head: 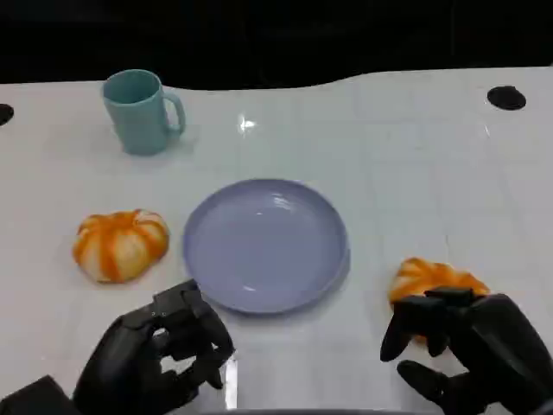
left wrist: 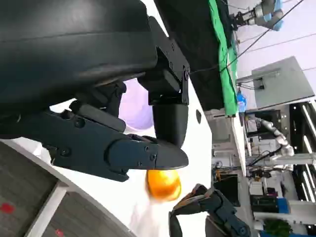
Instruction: Grasp the bread from the table and place it into the plate.
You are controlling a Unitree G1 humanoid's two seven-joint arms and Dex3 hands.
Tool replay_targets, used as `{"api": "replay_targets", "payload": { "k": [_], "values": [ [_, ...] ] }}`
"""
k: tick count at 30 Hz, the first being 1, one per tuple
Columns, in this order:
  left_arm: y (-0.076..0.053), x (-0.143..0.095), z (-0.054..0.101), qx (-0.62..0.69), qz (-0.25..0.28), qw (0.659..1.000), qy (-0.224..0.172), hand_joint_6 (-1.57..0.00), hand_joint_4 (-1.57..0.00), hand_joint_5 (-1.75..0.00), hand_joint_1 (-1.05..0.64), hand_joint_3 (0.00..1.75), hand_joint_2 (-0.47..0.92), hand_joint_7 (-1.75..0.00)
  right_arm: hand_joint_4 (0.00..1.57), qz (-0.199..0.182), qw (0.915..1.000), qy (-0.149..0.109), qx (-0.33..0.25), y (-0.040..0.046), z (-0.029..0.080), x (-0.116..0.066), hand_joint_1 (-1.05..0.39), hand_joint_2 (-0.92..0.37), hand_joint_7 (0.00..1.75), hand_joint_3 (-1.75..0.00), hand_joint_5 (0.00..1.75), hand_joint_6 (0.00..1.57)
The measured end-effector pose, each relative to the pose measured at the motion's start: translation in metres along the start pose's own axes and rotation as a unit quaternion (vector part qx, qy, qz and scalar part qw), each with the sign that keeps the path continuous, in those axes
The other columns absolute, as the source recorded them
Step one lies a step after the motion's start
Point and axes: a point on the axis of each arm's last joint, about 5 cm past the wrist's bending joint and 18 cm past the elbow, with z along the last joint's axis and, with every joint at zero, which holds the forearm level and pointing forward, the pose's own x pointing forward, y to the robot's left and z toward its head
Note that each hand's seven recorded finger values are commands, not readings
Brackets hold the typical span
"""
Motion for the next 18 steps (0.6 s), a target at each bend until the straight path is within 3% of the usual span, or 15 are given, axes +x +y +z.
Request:
{"api": "replay_targets", "payload": {
  "k": [18],
  "values": [
    [0.0000, 0.0000, 0.0000, 0.000, 0.000, 1.000, 0.000, -0.58, -0.66, -1.75, -0.53, 0.30, 0.92, -1.54, 0.80, 0.000, 1.0000, 0.000, 0.000, 0.0001, 0.0000, 0.0000, -0.15, -0.25, 1.27, -1.13, 1.60, 0.76]
  ]
}}
